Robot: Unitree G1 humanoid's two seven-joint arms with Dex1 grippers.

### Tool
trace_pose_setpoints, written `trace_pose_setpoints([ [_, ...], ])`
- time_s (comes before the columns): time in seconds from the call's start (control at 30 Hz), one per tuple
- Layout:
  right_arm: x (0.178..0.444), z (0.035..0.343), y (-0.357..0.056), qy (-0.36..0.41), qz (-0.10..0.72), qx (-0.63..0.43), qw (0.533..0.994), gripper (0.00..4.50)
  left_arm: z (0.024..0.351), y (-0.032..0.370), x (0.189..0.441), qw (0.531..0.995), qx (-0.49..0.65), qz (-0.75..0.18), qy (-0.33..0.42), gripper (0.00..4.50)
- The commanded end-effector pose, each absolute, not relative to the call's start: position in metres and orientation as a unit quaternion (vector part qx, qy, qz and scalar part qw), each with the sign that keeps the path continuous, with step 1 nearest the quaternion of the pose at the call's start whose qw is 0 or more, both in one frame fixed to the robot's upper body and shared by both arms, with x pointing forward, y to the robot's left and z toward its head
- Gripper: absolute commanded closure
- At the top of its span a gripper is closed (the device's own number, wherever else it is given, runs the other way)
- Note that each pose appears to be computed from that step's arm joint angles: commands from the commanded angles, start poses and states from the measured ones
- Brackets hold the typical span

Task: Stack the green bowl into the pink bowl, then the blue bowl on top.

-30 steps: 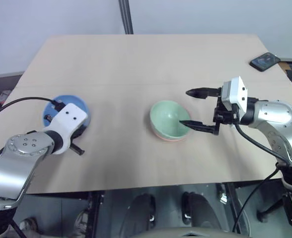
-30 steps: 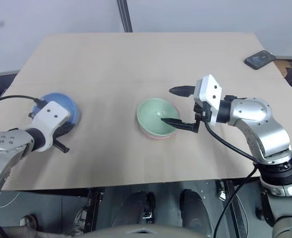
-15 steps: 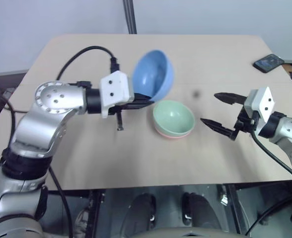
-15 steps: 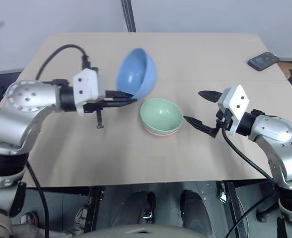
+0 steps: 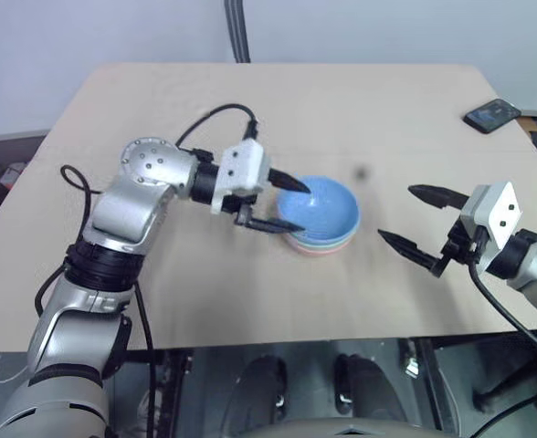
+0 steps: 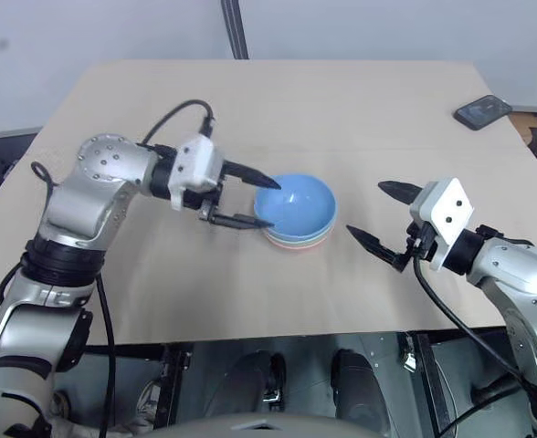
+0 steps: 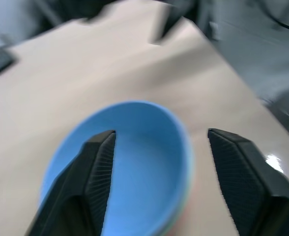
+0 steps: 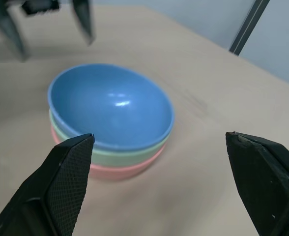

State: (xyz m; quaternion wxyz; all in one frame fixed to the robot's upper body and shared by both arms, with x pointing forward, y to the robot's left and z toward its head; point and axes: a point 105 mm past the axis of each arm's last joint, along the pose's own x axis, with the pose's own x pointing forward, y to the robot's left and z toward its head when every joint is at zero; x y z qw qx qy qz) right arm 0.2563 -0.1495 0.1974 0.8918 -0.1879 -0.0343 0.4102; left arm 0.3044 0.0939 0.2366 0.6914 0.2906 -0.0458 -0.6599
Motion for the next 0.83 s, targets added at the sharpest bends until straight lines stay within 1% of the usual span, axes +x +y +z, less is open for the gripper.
trace_pose_setpoints([
  [0.03, 0.253, 0.206, -0.153, -0.043, 0.421, -0.191, 0.886, 0.00, 0.261, 0.113, 0.310, 0.765, 0.246, -0.587, -0.097, 1.61],
  [0.07, 0.254, 0.204, -0.153, -0.037, 0.429, -0.187, 0.883, 0.00, 0.260, 0.120, 0.309, 0.781, 0.235, -0.570, -0.100, 1.61],
  [0.17, 0.256, 0.201, -0.155, -0.020, 0.451, -0.181, 0.874, 0.00, 0.251, 0.139, 0.302, 0.809, 0.186, -0.552, -0.077, 1.61],
  [0.23, 0.258, 0.199, -0.157, -0.004, 0.469, -0.177, 0.866, 0.00, 0.241, 0.151, 0.292, 0.819, 0.163, -0.547, -0.064, 1.04],
  [0.3, 0.258, 0.199, -0.164, 0.011, 0.482, -0.164, 0.861, 0.00, 0.231, 0.165, 0.280, 0.833, 0.134, -0.535, -0.047, 0.28],
  [0.33, 0.258, 0.198, -0.168, 0.019, 0.485, -0.163, 0.859, 0.00, 0.226, 0.171, 0.277, 0.841, 0.128, -0.524, -0.038, 0.04],
  [0.43, 0.256, 0.194, -0.186, 0.042, 0.480, -0.167, 0.860, 0.00, 0.213, 0.187, 0.267, 0.863, 0.119, -0.490, -0.013, 0.04],
  [0.53, 0.253, 0.194, -0.212, 0.058, 0.450, -0.179, 0.873, 0.00, 0.208, 0.206, 0.259, 0.888, 0.123, -0.444, -0.007, 0.04],
  [0.6, 0.250, 0.196, -0.233, 0.065, 0.421, -0.185, 0.886, 0.00, 0.202, 0.217, 0.254, 0.902, 0.129, -0.412, 0.015, 0.04],
  [0.7, 0.240, 0.195, -0.252, 0.091, 0.407, -0.197, 0.887, 0.00, 0.195, 0.222, 0.244, 0.904, 0.134, -0.404, 0.031, 0.04],
  [0.83, 0.238, 0.199, -0.260, 0.091, 0.399, -0.196, 0.891, 0.00, 0.192, 0.218, 0.240, 0.903, 0.131, -0.407, 0.036, 0.04],
])
